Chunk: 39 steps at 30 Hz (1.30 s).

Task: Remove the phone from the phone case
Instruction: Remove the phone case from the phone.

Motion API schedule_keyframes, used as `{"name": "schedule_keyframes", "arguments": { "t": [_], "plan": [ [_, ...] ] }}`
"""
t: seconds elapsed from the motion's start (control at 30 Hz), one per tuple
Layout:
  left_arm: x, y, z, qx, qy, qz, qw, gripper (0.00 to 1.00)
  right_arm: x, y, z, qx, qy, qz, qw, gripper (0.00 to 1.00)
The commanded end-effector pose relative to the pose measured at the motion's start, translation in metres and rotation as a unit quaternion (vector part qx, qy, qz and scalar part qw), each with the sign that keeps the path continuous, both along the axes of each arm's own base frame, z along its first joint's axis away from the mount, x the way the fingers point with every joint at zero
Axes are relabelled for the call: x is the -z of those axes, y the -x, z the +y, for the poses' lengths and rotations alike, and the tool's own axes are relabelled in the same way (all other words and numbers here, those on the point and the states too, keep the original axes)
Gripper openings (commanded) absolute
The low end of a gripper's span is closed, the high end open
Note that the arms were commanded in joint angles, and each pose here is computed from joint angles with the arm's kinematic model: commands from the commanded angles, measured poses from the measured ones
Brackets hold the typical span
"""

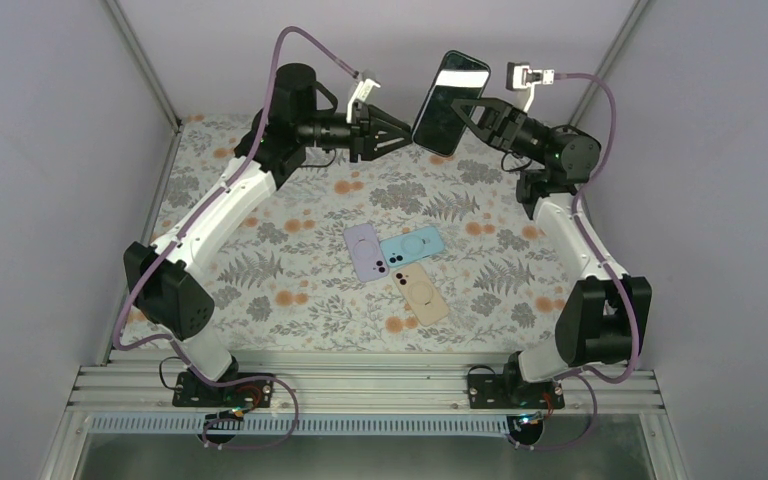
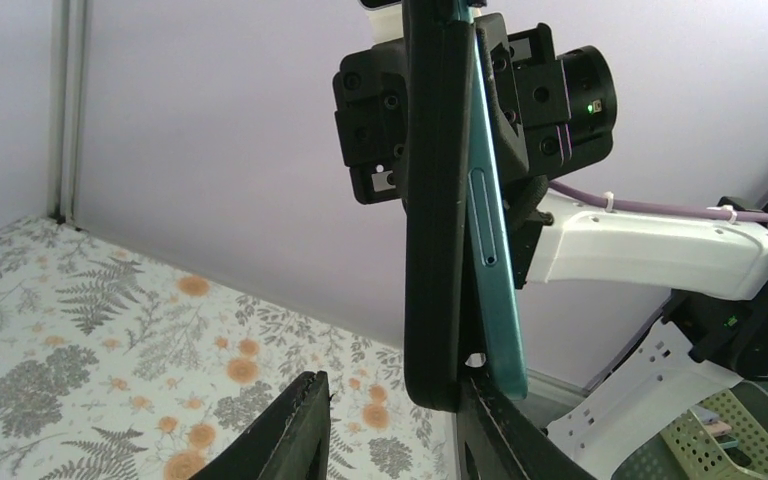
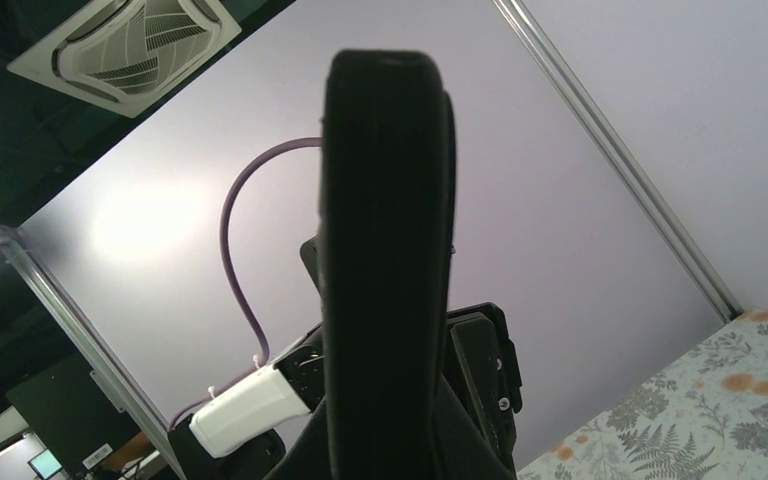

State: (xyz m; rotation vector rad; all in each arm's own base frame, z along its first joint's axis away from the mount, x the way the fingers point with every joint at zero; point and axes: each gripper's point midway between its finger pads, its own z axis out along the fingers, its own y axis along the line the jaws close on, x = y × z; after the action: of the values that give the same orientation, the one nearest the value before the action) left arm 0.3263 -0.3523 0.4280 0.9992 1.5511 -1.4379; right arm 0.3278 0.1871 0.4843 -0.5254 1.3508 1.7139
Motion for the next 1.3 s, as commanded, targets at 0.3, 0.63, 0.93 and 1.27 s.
{"name": "schedule_keyframes", "arguments": {
  "t": [0.3, 0.63, 0.93, 1.27],
  "plan": [
    [0.001, -0.033, 0.001, -0.074, -0.012, -0.029, 0.997, 0.34, 0.024, 0.072, 0.035, -0.111, 0.079, -0.04, 0.99, 0.04],
    [-0.012, -0.014, -0.002, -0.019, 0.003, -0.043, 0.999, 0.34, 0.053, 0.076, 0.044, -0.138, 0.122, -0.031, 0.982, 0.04],
    [-0.014, -0.006, -0.002, 0.004, 0.009, -0.045, 0.999, 0.35, 0.076, 0.068, 0.063, -0.162, 0.167, -0.016, 0.973, 0.04],
    [-0.017, 0.013, -0.012, 0.055, 0.021, -0.042, 0.997, 0.4, 0.089, 0.076, 0.072, -0.188, 0.168, -0.001, 0.968, 0.04]
  ]
}}
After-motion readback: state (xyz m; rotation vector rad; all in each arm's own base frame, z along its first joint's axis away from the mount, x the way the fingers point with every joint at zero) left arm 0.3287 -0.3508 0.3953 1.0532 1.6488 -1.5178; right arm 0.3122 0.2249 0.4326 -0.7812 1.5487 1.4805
